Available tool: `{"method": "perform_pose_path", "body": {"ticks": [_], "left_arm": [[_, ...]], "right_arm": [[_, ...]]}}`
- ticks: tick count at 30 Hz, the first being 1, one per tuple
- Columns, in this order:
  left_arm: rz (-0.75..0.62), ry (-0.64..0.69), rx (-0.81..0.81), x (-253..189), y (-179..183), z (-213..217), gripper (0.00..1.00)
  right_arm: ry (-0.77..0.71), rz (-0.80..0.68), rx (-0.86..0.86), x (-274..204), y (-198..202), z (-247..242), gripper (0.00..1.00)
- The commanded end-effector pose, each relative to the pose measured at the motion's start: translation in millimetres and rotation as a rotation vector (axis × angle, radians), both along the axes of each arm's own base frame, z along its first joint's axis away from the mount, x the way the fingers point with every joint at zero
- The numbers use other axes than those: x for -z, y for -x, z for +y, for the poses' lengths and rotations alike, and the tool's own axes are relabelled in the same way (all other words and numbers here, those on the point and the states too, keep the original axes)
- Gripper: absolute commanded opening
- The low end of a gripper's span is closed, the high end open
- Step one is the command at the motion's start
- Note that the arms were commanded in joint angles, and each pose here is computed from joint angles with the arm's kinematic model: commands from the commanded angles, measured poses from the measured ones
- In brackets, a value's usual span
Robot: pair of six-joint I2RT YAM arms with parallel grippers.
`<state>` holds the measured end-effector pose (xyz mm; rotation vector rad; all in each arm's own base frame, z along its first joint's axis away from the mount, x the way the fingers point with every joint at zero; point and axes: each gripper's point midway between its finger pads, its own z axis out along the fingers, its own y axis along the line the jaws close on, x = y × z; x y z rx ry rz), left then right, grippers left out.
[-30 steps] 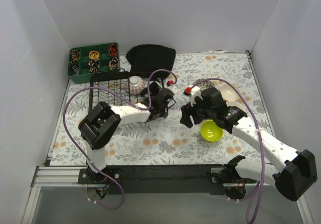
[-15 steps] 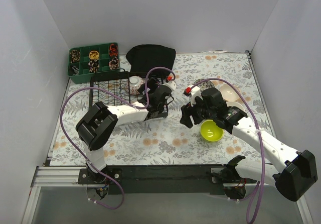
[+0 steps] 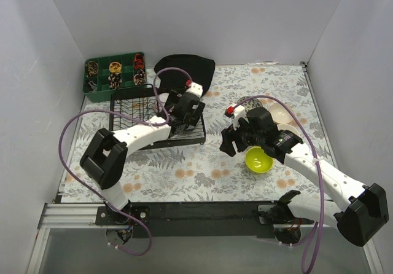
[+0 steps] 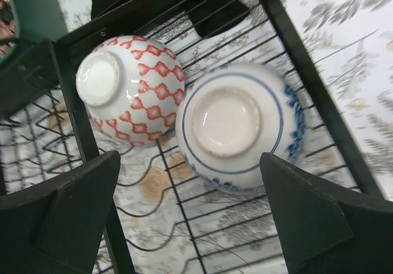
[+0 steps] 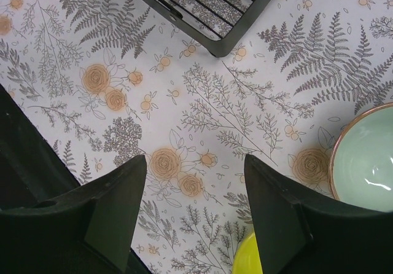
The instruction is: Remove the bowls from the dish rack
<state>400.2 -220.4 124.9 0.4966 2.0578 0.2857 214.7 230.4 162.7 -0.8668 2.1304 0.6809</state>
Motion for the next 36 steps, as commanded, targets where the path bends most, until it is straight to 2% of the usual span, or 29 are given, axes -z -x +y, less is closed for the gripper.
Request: {"method": "perform_pose_path", "body": {"ticks": [1, 4, 8, 12, 23, 28, 30, 36], "left_arm": [[0.017, 0.441, -0.111, -56.2, 6.4, -9.3, 0.98], [0.084, 0.598, -0.138, -58.9, 8.7, -7.0, 0.98], [0.135, 0.641, -0.145, -50.9, 8.3, -2.3, 0.98], [0.173, 0.611, -0.151, -37.1, 6.7, -4.4, 0.98], [0.239, 0.463, -0.189, -4.9, -13.7, -5.1, 0.89], [0.249, 0.411, -0.184, -0.1, -23.3, -8.7, 0.81], [0.258, 0.395, -0.179, 4.0, -23.8, -11.6, 0.75], [0.308, 0.359, -0.171, 16.8, -20.4, -17.2, 0.71]], "right_arm": [[-0.05, -0.033, -0.015, -14.8, -2.4, 6.4, 0.73], [-0.055, -0.032, -0.018, -14.9, -0.3, 5.6, 0.73], [-0.06, -0.033, -0.019, -14.7, 2.2, 4.7, 0.73], [-0.065, -0.031, -0.019, -13.7, 2.6, 5.2, 0.73], [-0.074, -0.003, -0.019, -3.9, 3.2, 9.0, 0.73], [-0.089, 0.003, -0.016, -2.6, 1.5, 12.3, 0.73], [-0.097, -0.003, -0.015, -3.7, -0.4, 13.9, 0.73], [-0.137, -0.042, 0.002, -14.4, -16.3, 24.9, 0.73]]}}
